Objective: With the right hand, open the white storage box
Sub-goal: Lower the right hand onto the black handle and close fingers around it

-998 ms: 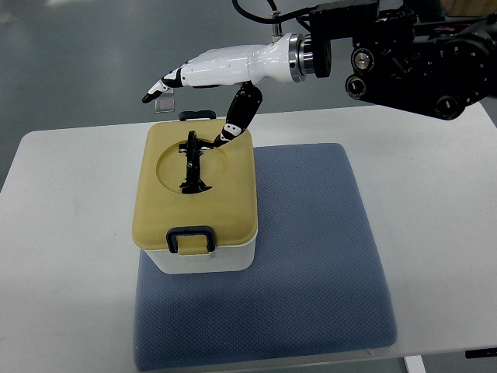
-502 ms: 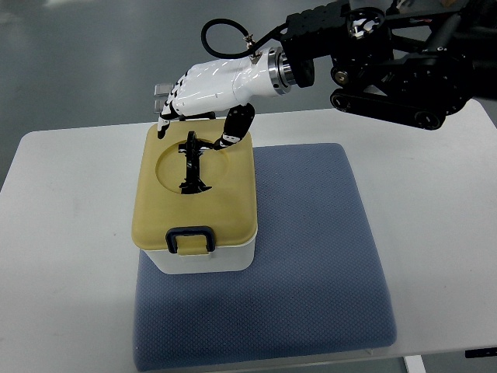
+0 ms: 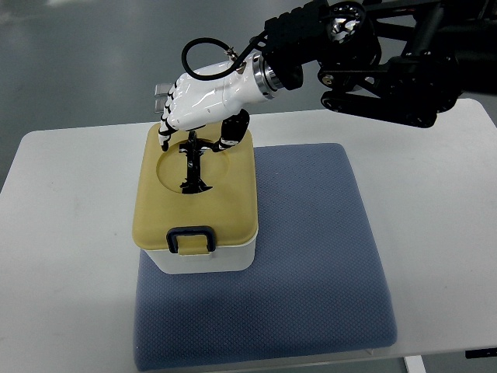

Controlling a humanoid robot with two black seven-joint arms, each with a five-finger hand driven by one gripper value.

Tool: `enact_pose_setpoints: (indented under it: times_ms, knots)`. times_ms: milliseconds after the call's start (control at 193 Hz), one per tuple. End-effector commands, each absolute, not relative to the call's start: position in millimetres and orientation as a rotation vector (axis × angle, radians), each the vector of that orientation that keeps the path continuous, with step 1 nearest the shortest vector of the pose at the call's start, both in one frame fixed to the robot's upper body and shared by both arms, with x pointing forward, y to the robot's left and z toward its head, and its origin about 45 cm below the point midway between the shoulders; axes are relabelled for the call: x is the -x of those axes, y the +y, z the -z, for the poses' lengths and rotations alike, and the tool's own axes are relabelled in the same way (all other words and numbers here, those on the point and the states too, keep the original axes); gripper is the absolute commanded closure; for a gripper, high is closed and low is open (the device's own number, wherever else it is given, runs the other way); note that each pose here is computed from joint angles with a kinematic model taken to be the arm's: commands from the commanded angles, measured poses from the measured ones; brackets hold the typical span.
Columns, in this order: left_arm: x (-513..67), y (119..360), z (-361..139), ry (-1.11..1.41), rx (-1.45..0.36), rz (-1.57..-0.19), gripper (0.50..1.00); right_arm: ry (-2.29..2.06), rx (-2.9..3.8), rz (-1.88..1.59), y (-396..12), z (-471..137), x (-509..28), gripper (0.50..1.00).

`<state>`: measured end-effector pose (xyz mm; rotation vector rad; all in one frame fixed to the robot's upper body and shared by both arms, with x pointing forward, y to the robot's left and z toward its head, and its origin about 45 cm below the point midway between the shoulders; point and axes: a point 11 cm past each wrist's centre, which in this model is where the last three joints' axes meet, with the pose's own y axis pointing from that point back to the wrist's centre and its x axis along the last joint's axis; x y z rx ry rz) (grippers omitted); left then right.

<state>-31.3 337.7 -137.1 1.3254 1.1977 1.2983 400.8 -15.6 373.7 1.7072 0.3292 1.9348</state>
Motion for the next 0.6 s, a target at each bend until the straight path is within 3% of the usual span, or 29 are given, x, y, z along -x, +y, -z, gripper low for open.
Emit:
enact_pose_setpoints:
  times_ms: [0,315,595]
  knots:
    - [31.3,337.3,137.1,1.198,-1.325,-1.297,0.5,0.357,-1.696,-1.926,-15.3,-366.7,-399.3,0.734]
    - [31.3,337.3,137.1,1.198,-1.325,-1.297,0.5,0.394,-1.658,-1.928,-15.5,-360.4,-398.5,0.779]
    - [31.3,337.9,137.1,1.198,-1.326,-1.298,0.5,0.399,-1.638,-1.943,-13.8,-365.1,-398.7,0.879]
